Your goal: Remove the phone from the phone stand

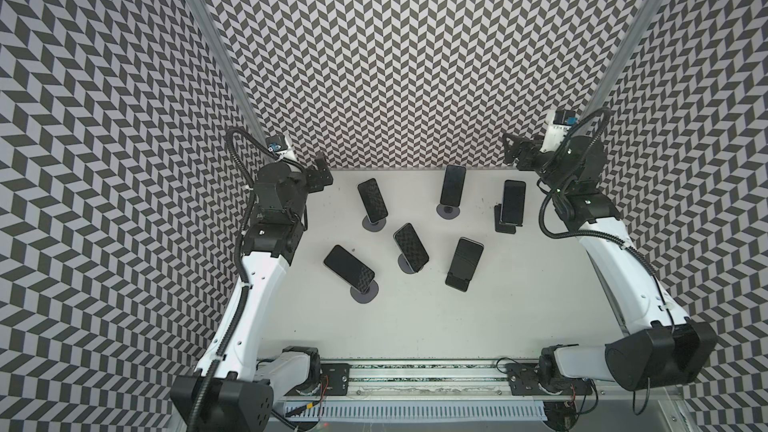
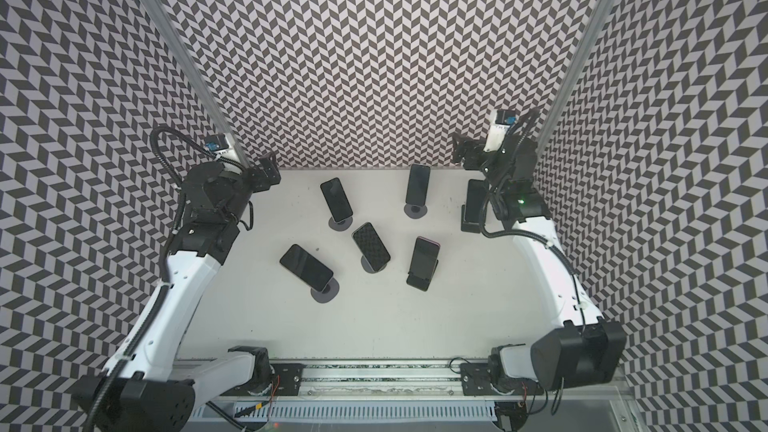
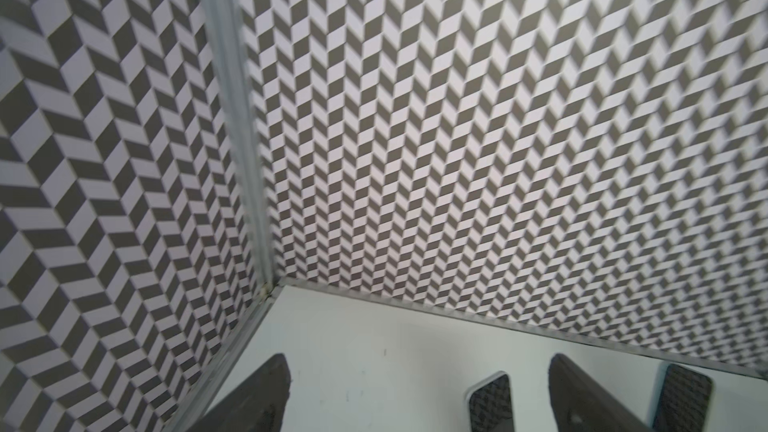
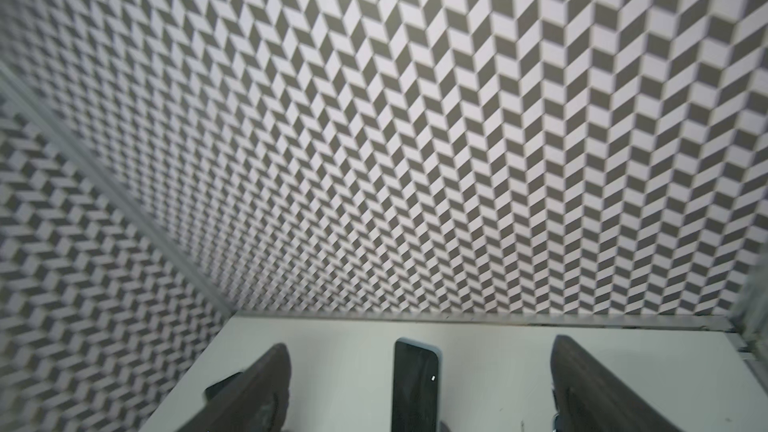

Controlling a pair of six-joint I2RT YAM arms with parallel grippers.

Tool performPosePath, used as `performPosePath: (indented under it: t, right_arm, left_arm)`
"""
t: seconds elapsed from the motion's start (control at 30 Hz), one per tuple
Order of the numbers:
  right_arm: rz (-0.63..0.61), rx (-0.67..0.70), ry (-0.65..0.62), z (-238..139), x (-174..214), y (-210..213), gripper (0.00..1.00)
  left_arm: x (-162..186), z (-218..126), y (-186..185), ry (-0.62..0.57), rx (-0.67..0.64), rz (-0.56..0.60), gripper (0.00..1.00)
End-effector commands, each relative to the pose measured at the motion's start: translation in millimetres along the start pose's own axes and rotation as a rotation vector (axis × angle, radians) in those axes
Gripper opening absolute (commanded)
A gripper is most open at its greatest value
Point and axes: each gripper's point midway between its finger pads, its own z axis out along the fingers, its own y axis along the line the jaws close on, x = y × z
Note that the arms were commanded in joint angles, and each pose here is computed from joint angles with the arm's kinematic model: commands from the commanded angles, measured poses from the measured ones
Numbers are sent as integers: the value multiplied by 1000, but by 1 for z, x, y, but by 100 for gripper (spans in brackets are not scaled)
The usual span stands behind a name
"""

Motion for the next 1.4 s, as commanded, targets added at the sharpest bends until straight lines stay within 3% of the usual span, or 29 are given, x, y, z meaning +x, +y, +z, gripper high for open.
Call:
performPosePath:
  t: [0.0, 0.27, 0.4, 0.67, 1.13, 1.37]
  right_arm:
    - [-3, -132, 136, 4, 21, 46, 93]
    - [-31, -322, 267, -6, 45, 146, 89]
    - [-73, -402, 348, -15, 78, 186, 88]
    - [-186, -549, 405, -22, 130, 236, 88]
    - [-254, -726, 521, -26, 191, 259, 92]
    - [-293, -752, 550, -29, 205, 276, 91]
  left_arm:
    - [8, -27, -20, 101, 25, -16, 95]
    - [27, -70, -63, 303, 196, -201, 93]
    - [45, -89, -65, 365, 239, -219, 93]
    - [46, -97, -43, 334, 148, -199, 95]
    - [94, -118, -6, 554, -150, -431, 88]
    - [93, -126, 4, 529, -163, -381, 87]
